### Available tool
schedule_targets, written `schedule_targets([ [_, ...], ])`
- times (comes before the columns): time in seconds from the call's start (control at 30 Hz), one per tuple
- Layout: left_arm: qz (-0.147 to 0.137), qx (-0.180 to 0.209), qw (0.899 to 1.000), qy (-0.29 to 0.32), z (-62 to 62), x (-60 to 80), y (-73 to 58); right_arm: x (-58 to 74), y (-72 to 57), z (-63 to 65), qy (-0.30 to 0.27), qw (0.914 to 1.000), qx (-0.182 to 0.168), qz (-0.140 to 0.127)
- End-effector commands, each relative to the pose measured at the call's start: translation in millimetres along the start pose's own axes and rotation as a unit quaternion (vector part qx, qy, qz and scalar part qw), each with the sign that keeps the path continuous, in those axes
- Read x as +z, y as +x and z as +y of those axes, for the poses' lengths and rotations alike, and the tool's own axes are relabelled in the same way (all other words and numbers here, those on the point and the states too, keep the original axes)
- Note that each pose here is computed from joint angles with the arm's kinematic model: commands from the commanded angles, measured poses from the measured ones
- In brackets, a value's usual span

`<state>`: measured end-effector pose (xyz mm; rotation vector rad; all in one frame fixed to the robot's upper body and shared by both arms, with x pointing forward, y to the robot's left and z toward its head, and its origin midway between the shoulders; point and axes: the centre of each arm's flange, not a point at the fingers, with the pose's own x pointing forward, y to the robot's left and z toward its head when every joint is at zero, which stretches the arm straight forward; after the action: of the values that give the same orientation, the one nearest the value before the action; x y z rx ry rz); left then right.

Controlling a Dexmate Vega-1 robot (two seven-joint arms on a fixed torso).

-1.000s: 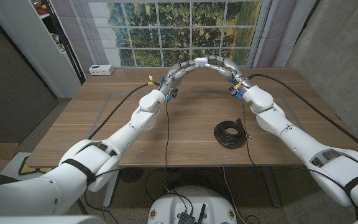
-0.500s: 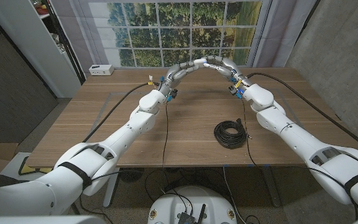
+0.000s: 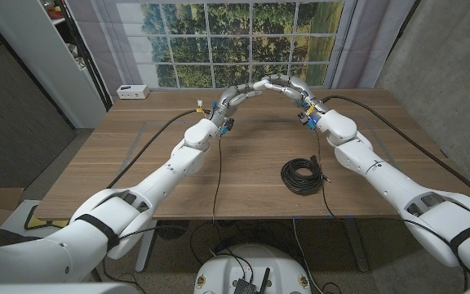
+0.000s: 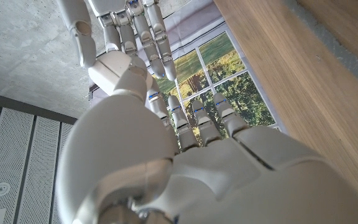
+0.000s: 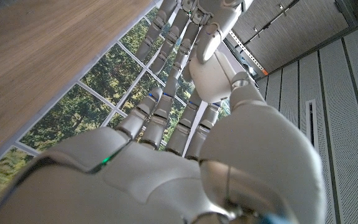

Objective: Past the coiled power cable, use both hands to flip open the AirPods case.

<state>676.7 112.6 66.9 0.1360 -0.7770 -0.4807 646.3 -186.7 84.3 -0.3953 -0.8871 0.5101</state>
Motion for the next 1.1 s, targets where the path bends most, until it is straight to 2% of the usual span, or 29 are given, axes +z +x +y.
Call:
schedule_targets([
  [0.03, -0.003, -0.014, 1.000, -0.012, -1.7, -1.1, 1.7, -4.9, 3.2, 1.4, -0.008, 0.9999, -0.011, 0.001],
  [0.5, 0.004, -0.041, 0.999, -0.011, -1.3, -1.8, -0.3, -9.5, 8.4, -2.7, -0.011, 0.9997, -0.020, 0.007],
  [1.1, 0.032, -0.025, 0.998, 0.045, 1.0, 2.0, -6.4, -17.5, 10.6, -6.8, -0.008, 0.9991, -0.025, 0.033],
])
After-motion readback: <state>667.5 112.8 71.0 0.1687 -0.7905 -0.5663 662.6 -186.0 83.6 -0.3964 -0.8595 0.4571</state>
